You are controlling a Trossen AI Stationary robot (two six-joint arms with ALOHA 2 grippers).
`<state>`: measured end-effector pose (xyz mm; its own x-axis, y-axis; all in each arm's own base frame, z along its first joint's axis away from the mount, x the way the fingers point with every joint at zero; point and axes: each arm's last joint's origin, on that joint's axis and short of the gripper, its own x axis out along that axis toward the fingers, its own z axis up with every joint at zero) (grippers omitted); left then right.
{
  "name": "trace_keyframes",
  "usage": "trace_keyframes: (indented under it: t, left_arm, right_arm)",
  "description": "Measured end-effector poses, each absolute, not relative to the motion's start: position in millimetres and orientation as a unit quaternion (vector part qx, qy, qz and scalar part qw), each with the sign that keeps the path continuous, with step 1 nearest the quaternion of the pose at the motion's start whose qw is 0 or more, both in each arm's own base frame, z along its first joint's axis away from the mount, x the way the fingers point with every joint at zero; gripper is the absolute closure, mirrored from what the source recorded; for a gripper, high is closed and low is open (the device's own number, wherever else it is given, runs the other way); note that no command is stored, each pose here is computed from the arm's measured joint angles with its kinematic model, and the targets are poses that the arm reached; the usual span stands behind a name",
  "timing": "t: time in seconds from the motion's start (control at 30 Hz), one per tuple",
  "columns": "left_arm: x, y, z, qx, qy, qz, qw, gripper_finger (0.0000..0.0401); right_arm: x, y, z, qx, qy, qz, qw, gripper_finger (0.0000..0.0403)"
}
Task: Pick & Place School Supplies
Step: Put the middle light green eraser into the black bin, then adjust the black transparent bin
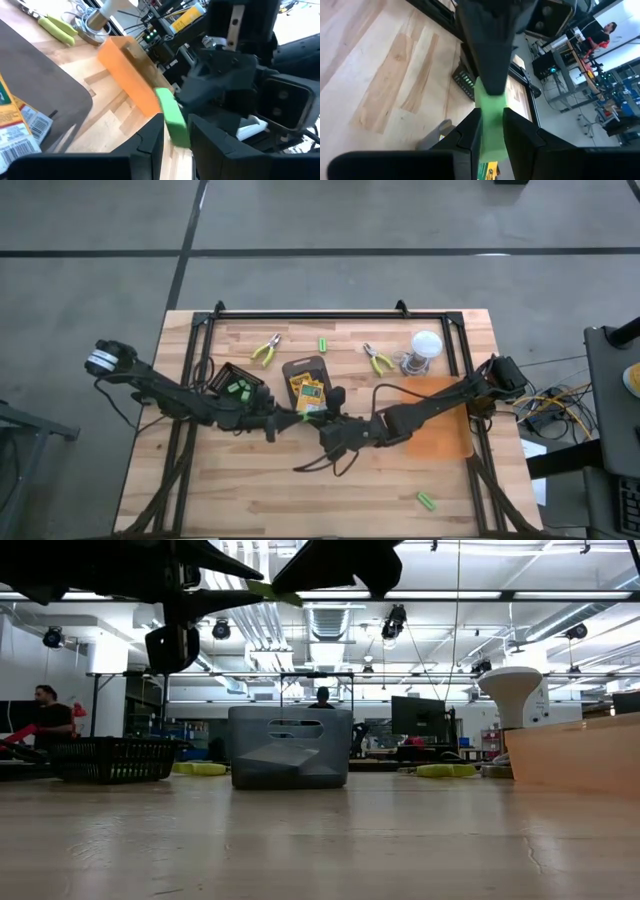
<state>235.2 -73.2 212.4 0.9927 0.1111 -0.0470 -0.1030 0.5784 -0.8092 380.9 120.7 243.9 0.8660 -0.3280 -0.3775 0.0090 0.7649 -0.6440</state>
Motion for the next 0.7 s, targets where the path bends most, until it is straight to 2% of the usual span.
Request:
trace_keyframes:
  t: [0.3, 0.7]
  left_arm:
    - [235.5, -68.9, 209.7, -0.438, -0.002, 0.073, 0.896, 0.0311]
    - [234.6, -68.2, 204.2, -0.420, 0.019, 0.083, 0.904, 0.0356]
  right_arm:
    - [380.8, 121.1, 244.1, -0.329, 0.240, -0.091, 0.909, 0.0339]
    - [380.3, 120.9, 243.0, -0.305, 0.243, -0.096, 0.916, 0.0360]
